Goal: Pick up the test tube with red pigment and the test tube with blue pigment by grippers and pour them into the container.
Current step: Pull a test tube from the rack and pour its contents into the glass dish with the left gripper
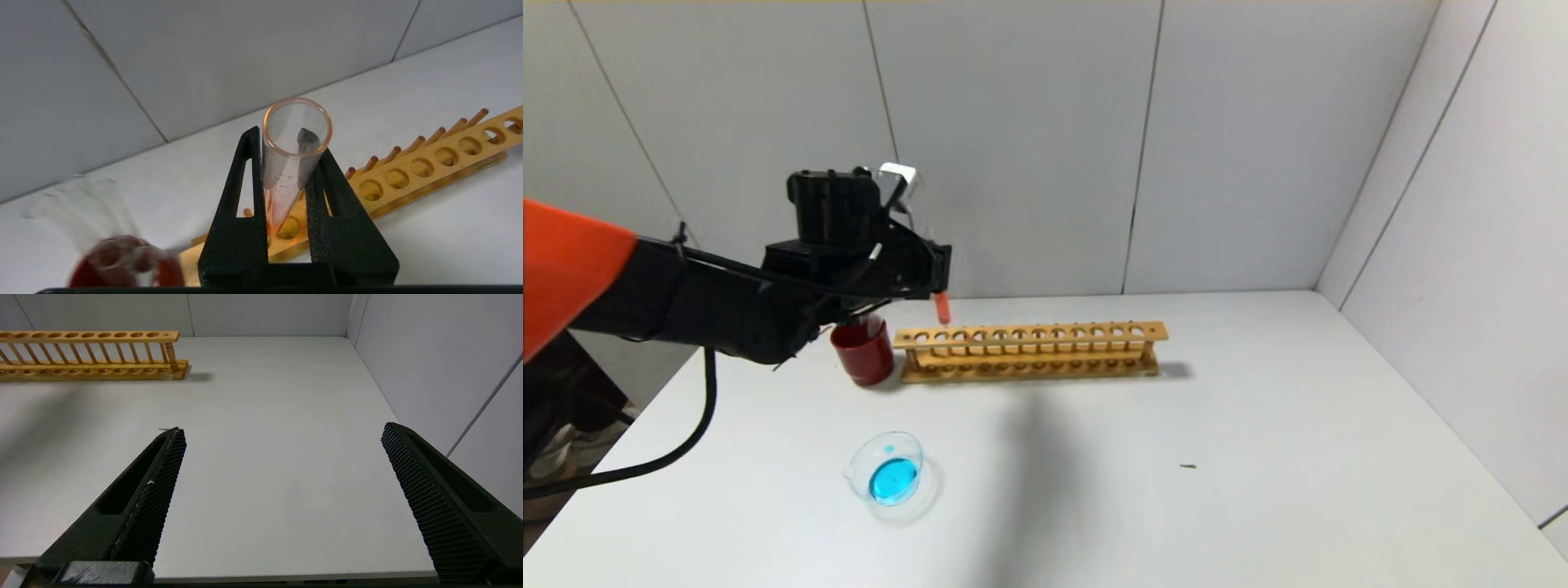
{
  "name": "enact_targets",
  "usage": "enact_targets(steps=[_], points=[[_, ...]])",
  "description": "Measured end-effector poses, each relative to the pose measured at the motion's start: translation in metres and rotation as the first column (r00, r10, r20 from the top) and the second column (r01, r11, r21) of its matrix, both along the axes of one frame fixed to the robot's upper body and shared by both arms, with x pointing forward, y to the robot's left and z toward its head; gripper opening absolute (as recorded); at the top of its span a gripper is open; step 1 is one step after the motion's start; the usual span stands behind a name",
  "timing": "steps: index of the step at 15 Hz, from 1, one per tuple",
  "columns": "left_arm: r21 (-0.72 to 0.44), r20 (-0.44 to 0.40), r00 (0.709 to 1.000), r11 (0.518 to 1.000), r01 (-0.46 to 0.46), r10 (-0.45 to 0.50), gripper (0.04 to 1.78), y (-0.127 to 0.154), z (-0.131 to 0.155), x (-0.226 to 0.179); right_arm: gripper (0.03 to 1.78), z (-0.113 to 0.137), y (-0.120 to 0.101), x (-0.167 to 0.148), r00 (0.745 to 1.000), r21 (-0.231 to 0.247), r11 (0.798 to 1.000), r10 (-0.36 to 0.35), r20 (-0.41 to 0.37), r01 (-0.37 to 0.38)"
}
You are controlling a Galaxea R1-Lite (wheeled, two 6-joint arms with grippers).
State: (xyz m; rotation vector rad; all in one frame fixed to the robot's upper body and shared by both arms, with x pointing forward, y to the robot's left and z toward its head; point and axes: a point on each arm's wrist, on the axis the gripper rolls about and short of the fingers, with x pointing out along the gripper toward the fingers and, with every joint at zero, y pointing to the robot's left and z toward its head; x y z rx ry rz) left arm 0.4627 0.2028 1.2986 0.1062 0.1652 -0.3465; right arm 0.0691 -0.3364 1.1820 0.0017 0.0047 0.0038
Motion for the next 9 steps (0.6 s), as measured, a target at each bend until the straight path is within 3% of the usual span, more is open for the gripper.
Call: enact_targets(steps=[6, 9], points=[[0.041, 0.081, 0.997, 0.999, 0.01, -0.014, 0.31, 0.022, 0.067, -0.064, 1.75, 0.0, 0.0, 0.0, 1.0, 0.0, 1.0, 0.0, 0.0, 0.0], [0.174, 0.096, 0.995, 0.985, 0.014, -0.032, 0.31, 0.038, 0.061, -0.101, 1.75, 0.0, 0.0, 0.0, 1.0, 0.0, 1.0, 0.0, 0.0, 0.0]])
